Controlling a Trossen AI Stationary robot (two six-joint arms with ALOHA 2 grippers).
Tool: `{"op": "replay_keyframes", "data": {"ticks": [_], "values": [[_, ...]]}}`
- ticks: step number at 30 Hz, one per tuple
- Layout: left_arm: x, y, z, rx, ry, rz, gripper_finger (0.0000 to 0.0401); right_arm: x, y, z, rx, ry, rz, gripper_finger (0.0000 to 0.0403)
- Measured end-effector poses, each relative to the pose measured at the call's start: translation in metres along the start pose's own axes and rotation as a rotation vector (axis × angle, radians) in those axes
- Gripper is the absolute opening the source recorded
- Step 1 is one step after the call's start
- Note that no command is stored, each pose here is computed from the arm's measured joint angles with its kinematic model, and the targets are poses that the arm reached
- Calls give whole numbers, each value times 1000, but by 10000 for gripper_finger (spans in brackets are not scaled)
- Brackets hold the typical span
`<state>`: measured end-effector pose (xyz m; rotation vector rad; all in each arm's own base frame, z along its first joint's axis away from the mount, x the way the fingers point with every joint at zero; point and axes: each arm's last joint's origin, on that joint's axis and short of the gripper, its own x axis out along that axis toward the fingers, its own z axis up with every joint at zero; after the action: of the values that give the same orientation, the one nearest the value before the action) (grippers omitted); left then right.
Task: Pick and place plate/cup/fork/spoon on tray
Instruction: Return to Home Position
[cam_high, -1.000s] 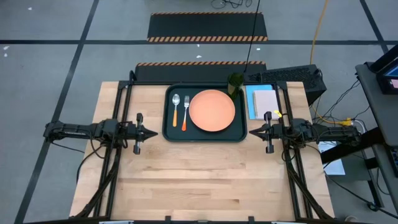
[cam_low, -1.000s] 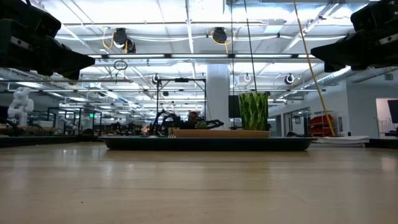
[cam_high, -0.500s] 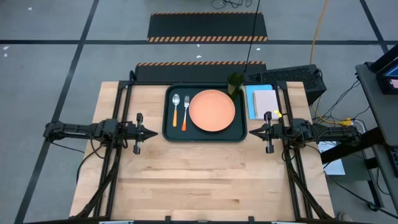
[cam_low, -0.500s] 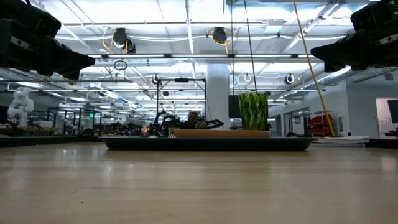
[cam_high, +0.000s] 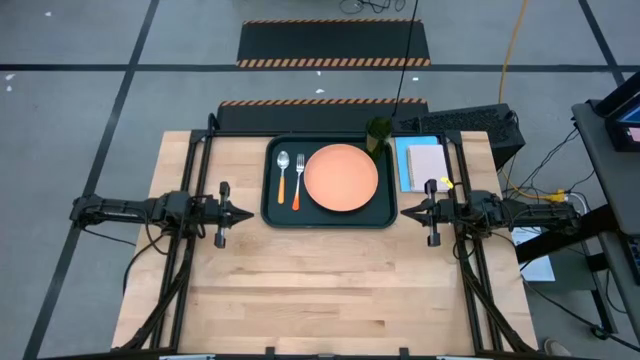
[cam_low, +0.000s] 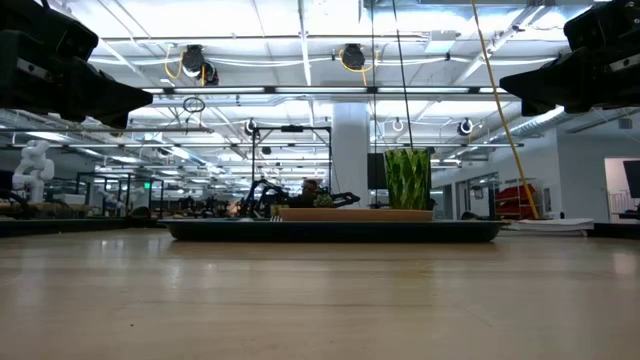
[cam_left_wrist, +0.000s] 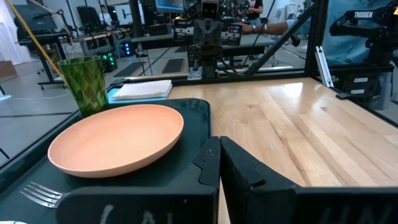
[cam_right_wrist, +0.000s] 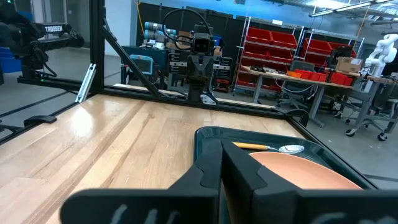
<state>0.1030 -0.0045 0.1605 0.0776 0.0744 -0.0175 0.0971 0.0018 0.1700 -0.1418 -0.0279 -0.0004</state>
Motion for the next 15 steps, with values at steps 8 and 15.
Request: {"op": "replay_keyframes", "data": {"ticks": [8,15], "values": [[0,0,3,-2,-39,9,6,0,0,0,0,0,0,0],[0,0,3,-2,-41,8,6,0,0,0,0,1,0,0]]}}
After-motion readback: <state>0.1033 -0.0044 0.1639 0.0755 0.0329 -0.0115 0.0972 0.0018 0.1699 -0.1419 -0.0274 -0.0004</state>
